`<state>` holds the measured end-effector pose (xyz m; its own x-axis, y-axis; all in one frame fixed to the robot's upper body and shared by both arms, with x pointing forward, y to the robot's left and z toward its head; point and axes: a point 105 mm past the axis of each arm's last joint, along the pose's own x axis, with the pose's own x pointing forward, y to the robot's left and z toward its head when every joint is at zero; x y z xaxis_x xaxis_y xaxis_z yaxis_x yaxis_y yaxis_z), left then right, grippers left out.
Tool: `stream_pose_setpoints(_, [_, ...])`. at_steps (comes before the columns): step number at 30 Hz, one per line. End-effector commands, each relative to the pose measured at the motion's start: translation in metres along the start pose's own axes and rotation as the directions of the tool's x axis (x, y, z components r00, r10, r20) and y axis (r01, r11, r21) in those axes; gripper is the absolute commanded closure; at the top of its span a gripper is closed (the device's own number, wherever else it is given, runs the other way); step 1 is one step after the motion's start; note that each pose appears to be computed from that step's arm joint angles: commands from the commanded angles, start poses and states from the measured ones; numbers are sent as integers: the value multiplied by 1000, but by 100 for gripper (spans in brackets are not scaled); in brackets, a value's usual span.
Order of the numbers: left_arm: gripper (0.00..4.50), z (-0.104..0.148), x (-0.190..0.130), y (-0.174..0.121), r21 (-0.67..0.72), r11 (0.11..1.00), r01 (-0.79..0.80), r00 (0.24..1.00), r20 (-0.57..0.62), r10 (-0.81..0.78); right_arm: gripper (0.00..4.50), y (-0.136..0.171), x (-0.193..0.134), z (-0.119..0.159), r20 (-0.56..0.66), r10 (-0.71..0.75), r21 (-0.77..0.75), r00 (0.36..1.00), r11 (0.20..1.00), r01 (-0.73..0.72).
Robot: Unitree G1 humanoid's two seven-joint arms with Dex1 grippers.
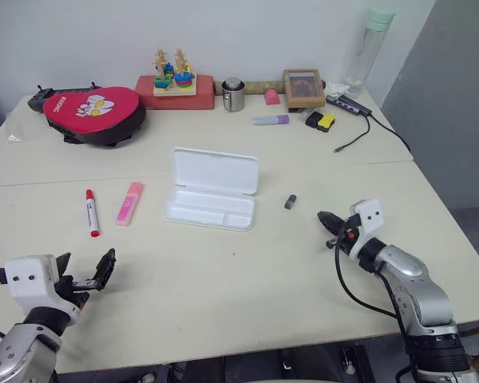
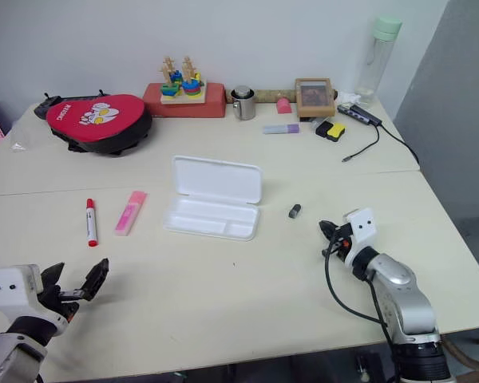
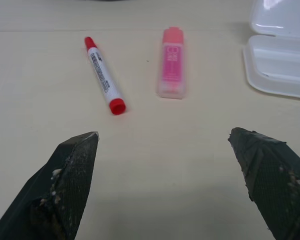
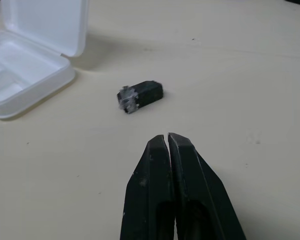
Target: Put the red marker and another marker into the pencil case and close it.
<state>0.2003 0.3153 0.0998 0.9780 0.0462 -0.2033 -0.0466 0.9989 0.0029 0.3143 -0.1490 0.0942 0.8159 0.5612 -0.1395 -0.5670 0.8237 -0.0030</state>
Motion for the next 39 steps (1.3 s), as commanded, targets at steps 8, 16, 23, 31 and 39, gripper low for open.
stream_pose_setpoints(8, [0,11,-28,3,140,956,258,962,-131,-240,443,29,-8,34,-37,345,-115,938,931,-347])
stream_pose_setpoints(16, [0,19,-25,13,200,943,265,960,-148,-238,406,42,-5,36,-76,447,-171,891,875,-453])
stream_pose_setpoints(23, [0,20,-25,12,204,937,284,954,-161,-254,230,56,-1,41,-99,527,-215,844,817,-535])
stream_pose_setpoints(31, [0,15,-27,1,200,911,362,923,-217,-319,27,76,17,51,-227,687,-344,691,607,-717])
stream_pose_setpoints(39, [0,16,-29,-12,211,893,397,908,-234,-348,8,125,56,57,-230,784,-431,576,449,-783])
